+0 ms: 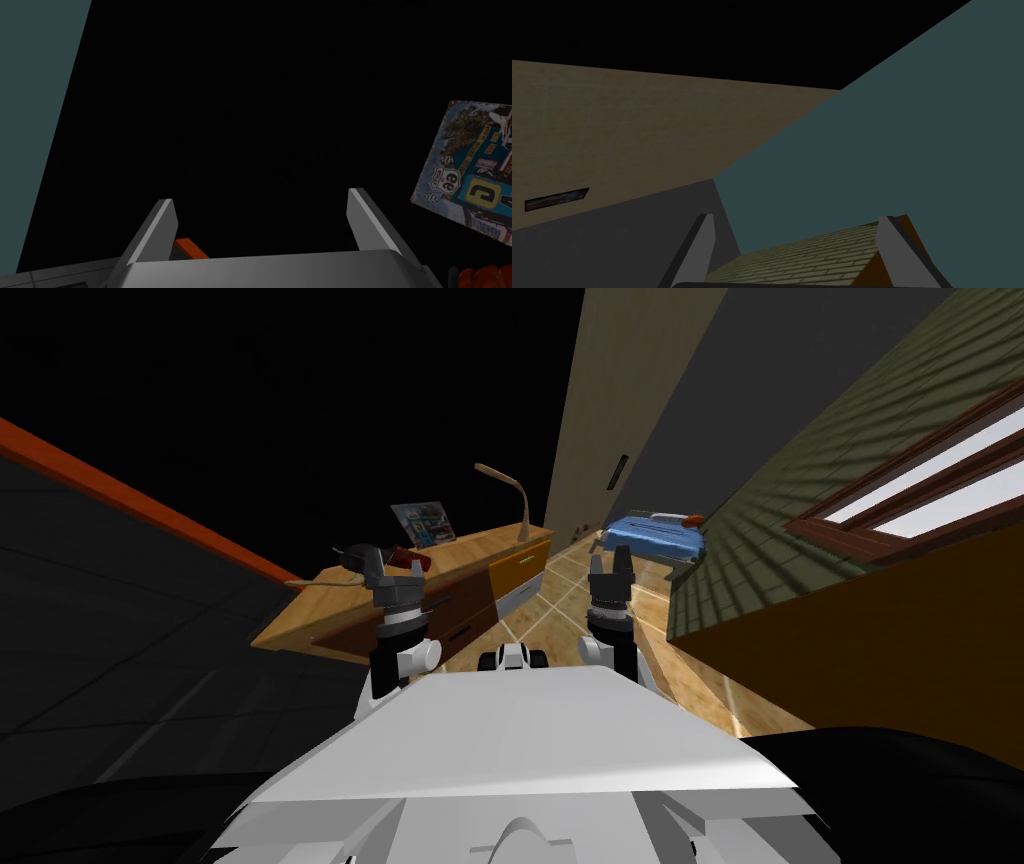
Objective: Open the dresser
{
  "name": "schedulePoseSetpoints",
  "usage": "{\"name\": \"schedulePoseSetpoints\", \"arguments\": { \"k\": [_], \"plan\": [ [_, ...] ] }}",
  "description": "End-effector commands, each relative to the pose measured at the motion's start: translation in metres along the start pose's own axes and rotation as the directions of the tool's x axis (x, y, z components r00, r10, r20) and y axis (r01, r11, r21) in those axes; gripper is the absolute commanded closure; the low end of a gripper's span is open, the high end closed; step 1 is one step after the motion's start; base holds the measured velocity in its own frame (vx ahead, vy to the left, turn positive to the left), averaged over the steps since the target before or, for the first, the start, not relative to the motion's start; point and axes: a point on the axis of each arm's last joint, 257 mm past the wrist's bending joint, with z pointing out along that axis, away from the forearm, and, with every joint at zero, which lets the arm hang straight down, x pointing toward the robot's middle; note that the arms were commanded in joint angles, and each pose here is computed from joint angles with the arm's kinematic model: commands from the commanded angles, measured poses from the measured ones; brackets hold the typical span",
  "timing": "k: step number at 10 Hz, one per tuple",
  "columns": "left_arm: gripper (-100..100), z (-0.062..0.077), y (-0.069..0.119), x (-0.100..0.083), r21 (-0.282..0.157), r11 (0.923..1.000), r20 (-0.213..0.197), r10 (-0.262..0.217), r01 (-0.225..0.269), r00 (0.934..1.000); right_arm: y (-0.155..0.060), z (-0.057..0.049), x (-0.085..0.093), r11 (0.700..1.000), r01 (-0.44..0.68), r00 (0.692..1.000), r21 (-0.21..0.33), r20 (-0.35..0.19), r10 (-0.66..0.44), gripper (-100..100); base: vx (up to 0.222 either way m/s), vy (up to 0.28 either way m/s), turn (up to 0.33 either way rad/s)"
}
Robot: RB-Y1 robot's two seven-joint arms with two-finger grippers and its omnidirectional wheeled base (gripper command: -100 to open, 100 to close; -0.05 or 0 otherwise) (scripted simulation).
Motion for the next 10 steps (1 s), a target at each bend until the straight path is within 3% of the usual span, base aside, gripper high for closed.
{"name": "schedulePoseSetpoints", "arguments": {
  "k": [1,2,6,10],
  "plan": [
    [-100,-0.003,0.01,0.007,-0.025,0.9996,-0.048,0.01,-0.011,0.9988,0.0,0.0,0.0,1.0,0.0,1.0,0.0,0.0,0.0,0,0.076,-0.069,0.084],
    [-100,-0.008,0.023,0.011,-0.056,0.9983,-0.075,0.011,-0.015,0.9971,0.0,0.0,0.0,1.0,0.0,1.0,0.0,0.0,0.0,0,0.153,-0.117,0.23],
    [-100,-0.023,0.057,0.017,-0.137,0.9906,-0.106,-0.004,-0.011,0.9943,0.0,0.0,0.0,1.0,0.0,1.0,0.0,0.0,0.0,0,0.193,-0.152,0.177],
    [-100,-0.045,0.094,0.022,-0.228,0.9736,-0.121,-0.028,0.0,0.9923,0.0,0.0,0.0,1.0,0.0,1.0,0.0,0.0,0.0,0,0.156,-0.181,0.204]
  ]
}}
